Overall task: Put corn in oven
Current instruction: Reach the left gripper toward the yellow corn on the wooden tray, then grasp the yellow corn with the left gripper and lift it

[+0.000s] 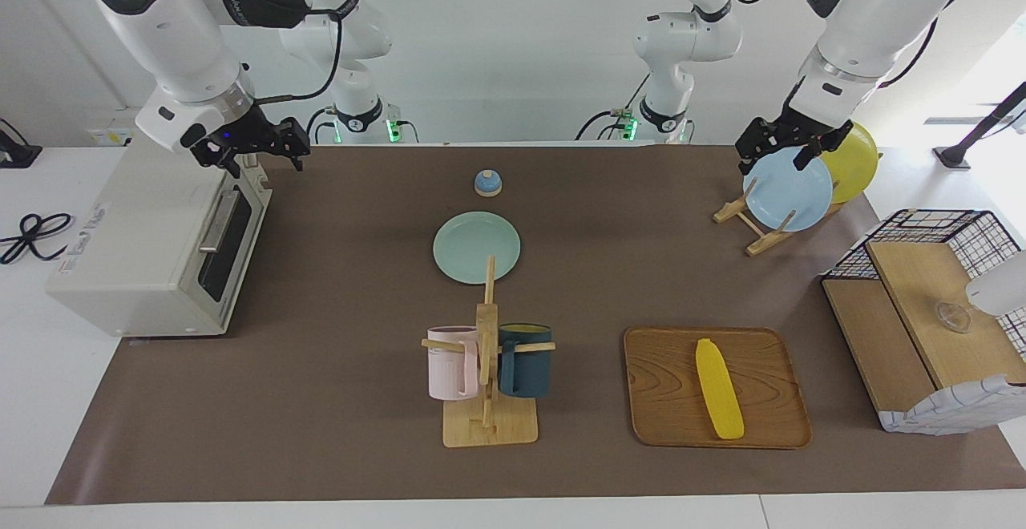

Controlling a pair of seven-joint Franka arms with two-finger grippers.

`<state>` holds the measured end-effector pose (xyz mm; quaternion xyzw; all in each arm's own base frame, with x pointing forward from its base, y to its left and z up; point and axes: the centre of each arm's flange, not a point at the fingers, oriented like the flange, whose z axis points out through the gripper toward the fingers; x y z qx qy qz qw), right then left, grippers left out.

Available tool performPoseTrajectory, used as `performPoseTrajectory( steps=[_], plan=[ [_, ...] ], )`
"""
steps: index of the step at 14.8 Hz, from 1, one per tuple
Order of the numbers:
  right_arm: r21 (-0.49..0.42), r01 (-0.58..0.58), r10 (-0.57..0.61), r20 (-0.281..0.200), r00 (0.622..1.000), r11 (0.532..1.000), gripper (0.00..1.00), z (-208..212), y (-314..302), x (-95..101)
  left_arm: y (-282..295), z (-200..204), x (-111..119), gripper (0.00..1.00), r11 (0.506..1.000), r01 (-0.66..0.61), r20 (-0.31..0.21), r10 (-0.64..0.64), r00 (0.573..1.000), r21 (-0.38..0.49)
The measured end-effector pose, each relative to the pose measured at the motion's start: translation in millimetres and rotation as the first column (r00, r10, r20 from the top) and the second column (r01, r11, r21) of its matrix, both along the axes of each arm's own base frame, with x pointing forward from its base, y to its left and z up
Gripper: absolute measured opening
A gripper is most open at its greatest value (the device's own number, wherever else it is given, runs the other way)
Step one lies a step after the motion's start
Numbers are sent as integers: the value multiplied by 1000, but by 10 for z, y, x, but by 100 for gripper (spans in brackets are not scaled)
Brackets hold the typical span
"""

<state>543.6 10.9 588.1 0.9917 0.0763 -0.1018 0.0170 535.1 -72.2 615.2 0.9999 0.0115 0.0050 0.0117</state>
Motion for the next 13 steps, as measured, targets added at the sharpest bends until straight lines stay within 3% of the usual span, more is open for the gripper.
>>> performPoseTrajectory(
  steps=[4,7,11,13],
  plan=[
    [0,0,0,0,1000,1000,100,0,-2,0,-78,-113,114,100,1000,11,21,-11,1000,-4],
    [0,18,-18,4,1000,1000,100,2,-104,6,-299,-504,347,100,999,42,12,-42,999,-8],
    [6,12,-13,76,997,1000,97,-43,-251,104,-549,-1258,778,100,997,72,-36,-73,997,-14],
    [11,-30,28,98,995,999,81,-109,-318,139,-578,-1555,992,100,996,89,-43,-90,995,-18]
  ],
)
